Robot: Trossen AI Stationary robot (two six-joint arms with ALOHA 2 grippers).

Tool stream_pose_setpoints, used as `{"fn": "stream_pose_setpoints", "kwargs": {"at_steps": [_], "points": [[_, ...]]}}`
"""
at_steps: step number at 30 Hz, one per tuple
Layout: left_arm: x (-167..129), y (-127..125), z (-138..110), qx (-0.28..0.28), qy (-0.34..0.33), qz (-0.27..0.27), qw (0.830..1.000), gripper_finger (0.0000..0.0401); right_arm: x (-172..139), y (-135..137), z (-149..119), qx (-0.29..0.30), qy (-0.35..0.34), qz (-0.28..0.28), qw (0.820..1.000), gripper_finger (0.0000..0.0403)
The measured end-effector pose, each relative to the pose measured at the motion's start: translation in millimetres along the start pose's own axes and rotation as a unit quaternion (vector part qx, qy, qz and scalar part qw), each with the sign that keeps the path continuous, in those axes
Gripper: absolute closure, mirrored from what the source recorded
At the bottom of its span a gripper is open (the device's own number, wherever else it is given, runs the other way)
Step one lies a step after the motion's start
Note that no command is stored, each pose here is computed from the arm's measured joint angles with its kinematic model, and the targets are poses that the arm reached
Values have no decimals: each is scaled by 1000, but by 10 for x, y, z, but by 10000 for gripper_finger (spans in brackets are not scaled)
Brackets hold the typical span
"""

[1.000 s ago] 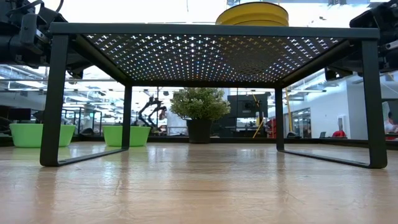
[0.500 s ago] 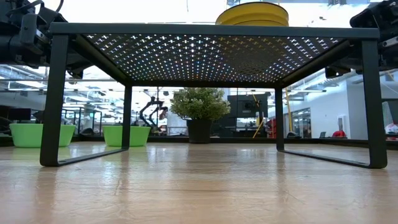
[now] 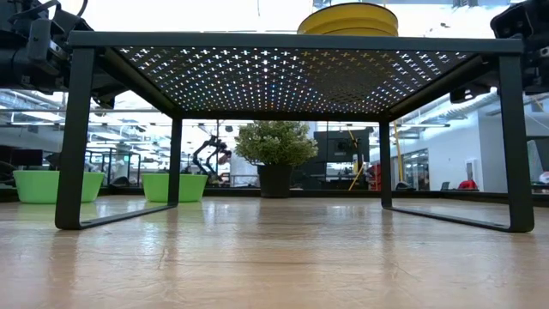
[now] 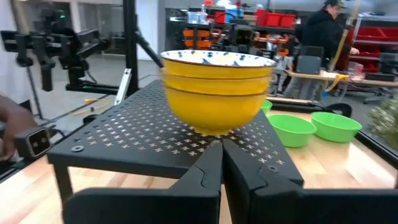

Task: Pick & Place Mini bowls
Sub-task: Put the top green bowl on the shelf

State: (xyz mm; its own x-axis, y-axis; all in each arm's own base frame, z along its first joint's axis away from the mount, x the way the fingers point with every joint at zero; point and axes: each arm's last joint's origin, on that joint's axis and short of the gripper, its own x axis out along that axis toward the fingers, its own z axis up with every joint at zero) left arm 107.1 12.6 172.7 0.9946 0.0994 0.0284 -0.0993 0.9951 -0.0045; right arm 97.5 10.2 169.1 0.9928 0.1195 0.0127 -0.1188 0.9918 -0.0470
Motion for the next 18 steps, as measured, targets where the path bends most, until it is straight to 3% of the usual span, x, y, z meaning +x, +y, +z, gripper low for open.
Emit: {"fn": "stream_pose_setpoints", "kwargs": {"at_steps": [4, 18], "points": [[0, 0, 0, 0, 0, 0, 1000, 302, -1, -14, -1, 8, 1, -24, 1000, 403], [0, 0, 0, 0, 0, 0, 1000, 302, -1, -13, -27, 1, 15, -24, 1000, 403]]}}
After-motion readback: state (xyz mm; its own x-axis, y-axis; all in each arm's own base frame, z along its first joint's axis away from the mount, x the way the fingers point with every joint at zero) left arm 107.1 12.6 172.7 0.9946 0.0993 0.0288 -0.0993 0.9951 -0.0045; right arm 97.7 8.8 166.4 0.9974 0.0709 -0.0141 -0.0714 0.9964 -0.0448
